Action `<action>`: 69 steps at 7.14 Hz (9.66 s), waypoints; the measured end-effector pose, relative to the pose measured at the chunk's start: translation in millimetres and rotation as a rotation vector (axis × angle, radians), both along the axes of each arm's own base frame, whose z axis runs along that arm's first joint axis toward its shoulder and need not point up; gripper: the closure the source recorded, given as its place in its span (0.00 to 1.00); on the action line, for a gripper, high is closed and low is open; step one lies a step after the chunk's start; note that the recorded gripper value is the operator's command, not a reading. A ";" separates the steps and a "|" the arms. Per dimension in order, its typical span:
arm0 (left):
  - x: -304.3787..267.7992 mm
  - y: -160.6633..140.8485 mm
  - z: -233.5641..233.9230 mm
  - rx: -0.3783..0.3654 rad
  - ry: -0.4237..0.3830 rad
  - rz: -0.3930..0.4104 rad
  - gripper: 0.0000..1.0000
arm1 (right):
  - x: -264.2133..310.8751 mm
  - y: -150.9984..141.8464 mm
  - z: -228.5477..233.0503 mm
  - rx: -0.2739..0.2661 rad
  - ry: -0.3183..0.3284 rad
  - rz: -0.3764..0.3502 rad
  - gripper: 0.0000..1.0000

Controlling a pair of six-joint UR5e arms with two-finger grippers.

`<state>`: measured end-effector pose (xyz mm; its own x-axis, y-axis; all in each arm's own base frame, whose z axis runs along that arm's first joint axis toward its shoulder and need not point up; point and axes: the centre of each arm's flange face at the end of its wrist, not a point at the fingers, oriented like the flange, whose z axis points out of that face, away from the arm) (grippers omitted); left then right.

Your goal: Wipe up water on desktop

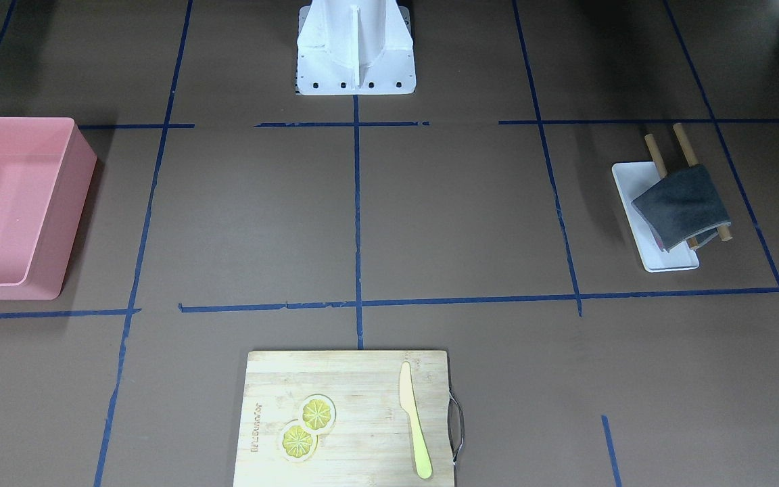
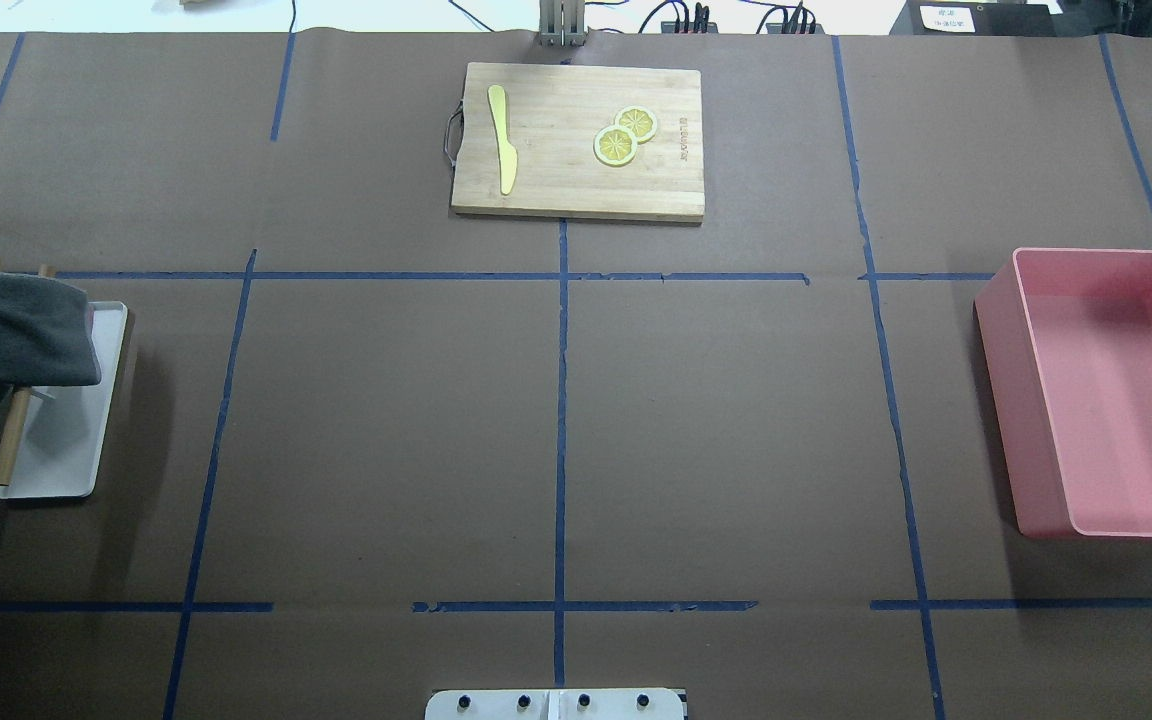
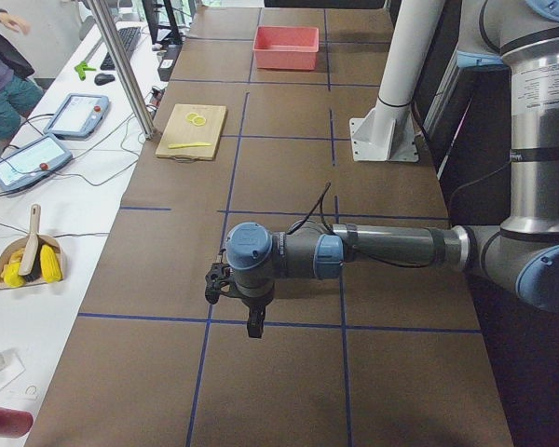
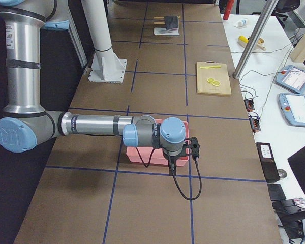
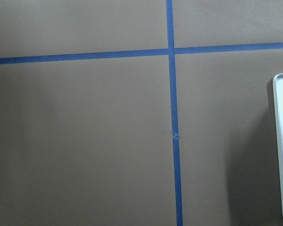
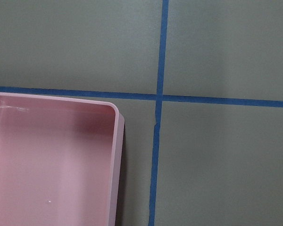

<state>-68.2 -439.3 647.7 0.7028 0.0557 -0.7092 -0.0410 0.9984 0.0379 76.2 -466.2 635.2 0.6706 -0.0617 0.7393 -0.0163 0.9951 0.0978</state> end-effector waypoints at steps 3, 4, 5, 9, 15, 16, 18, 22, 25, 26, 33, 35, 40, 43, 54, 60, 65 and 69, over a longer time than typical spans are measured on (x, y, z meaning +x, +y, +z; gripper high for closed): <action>0.1 0.1 -0.6 -0.002 0.001 -0.001 0.00 | 0.1 1.9 0.7 0.001 0.003 -0.001 0.00; 0.1 0.1 -0.8 -0.002 0.001 -0.001 0.00 | 0.2 1.3 -0.2 0.003 0.003 -0.001 0.00; 0.1 0.0 -1.8 0.001 0.002 -0.001 0.00 | 0.2 0.4 -1.8 0.005 0.003 0.000 0.00; 3.8 -3.8 -48.5 0.024 0.012 -0.065 0.00 | 0.6 -1.2 -5.2 0.012 0.009 0.001 0.00; 50.6 -17.7 -84.6 -0.021 0.077 -0.082 0.00 | 0.7 -2.0 -6.7 0.014 0.010 0.001 0.00; 71.5 -21.6 -90.9 -0.030 0.104 -0.079 0.00 | 0.7 -2.0 -7.0 0.015 0.009 0.001 0.00; 105.6 -24.6 -101.3 -0.045 0.152 -0.102 0.00 | 0.6 -2.2 -10.3 0.021 0.008 0.001 0.00; 158.3 -24.4 -100.4 -0.053 0.215 -0.124 0.02 | 0.7 -2.6 -13.5 0.027 0.010 0.001 0.00; 185.8 -24.9 -95.7 -0.065 0.223 -0.090 0.09 | 0.7 -3.1 -14.4 0.029 0.010 0.001 0.00; 191.8 -26.1 -93.0 -0.071 0.222 -0.080 0.23 | 0.7 -3.2 -14.5 0.029 0.010 0.001 0.00; 197.1 -21.2 -88.4 -0.106 0.252 -0.049 0.84 | 0.8 -3.3 -17.9 0.035 0.012 0.001 0.00; 196.0 -18.0 -92.2 -0.115 0.269 -0.040 0.90 | 0.8 -3.4 -18.0 0.035 0.012 0.001 0.00; 194.8 -17.7 -91.2 -0.121 0.269 -0.042 0.74 | 0.8 -3.3 -18.1 0.035 0.012 0.001 0.00; 194.8 -18.6 -88.3 -0.124 0.264 -0.045 0.63 | 0.8 -3.3 -18.0 0.035 0.012 0.001 0.00; 179.4 -24.9 -86.2 -0.119 0.260 -0.083 0.61 | 0.8 -3.3 -18.2 0.035 0.011 0.001 0.00; 181.6 -26.4 -88.3 -0.118 0.262 -0.080 0.71 | 0.7 -3.3 -18.1 0.035 0.010 0.001 0.00; 182.3 -25.8 -87.8 -0.120 0.262 -0.078 0.99 | 0.8 -2.7 -17.6 0.034 0.009 0.001 0.00; 165.3 -27.6 -95.3 -0.108 0.275 -0.105 1.00 | 0.6 -4.0 -21.5 0.042 0.007 0.001 0.00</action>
<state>97.1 -466.9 552.4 0.4814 -0.0935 -0.8715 0.0599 0.9955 -0.0737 76.8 -470.2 613.7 0.6756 -0.0918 0.7315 -0.0162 0.9901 0.1391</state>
